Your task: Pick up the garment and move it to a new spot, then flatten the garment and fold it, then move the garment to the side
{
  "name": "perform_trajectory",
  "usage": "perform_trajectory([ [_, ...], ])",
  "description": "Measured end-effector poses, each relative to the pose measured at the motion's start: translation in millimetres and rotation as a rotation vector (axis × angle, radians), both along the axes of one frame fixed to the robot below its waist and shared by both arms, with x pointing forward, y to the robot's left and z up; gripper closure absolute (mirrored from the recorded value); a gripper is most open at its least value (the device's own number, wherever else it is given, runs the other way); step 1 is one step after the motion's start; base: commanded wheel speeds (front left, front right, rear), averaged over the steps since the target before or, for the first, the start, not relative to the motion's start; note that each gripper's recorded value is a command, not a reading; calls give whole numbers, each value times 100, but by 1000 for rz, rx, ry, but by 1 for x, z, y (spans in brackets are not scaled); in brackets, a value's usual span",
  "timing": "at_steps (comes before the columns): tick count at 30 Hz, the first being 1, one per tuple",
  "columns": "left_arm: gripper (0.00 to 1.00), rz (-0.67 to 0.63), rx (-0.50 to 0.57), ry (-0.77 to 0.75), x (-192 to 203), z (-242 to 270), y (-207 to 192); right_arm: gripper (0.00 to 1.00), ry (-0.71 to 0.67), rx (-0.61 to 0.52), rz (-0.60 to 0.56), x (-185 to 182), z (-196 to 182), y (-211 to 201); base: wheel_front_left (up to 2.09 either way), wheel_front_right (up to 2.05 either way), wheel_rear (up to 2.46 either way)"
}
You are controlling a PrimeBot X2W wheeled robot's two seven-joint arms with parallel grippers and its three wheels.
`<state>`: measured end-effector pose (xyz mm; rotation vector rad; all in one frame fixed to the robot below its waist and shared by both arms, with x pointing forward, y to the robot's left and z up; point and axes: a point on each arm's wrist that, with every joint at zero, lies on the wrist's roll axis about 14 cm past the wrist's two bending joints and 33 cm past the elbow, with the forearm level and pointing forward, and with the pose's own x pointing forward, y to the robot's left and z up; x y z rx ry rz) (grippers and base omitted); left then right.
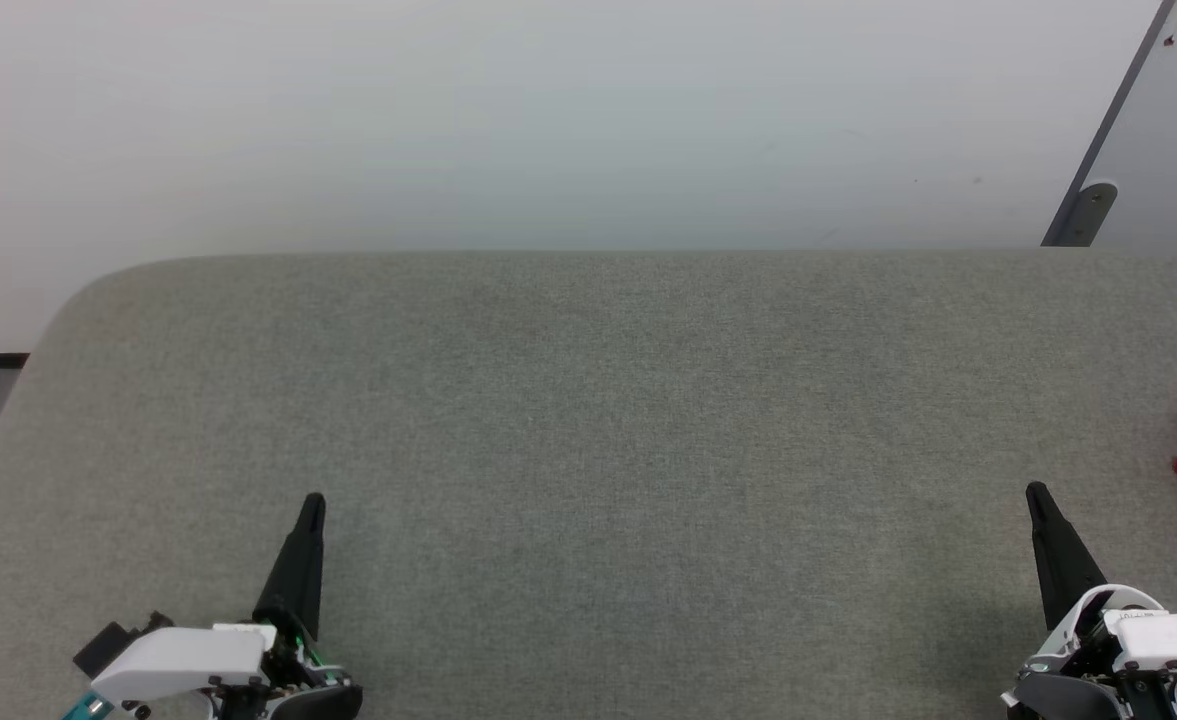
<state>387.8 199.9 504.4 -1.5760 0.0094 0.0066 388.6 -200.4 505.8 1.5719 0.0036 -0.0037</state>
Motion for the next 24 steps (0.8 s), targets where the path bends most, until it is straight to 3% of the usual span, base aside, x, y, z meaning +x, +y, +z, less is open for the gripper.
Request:
perform_trajectory([
  [24, 100, 2, 1, 0, 0, 0, 0, 100, 0, 0, 0, 0, 0, 0, 0, 0, 0],
])
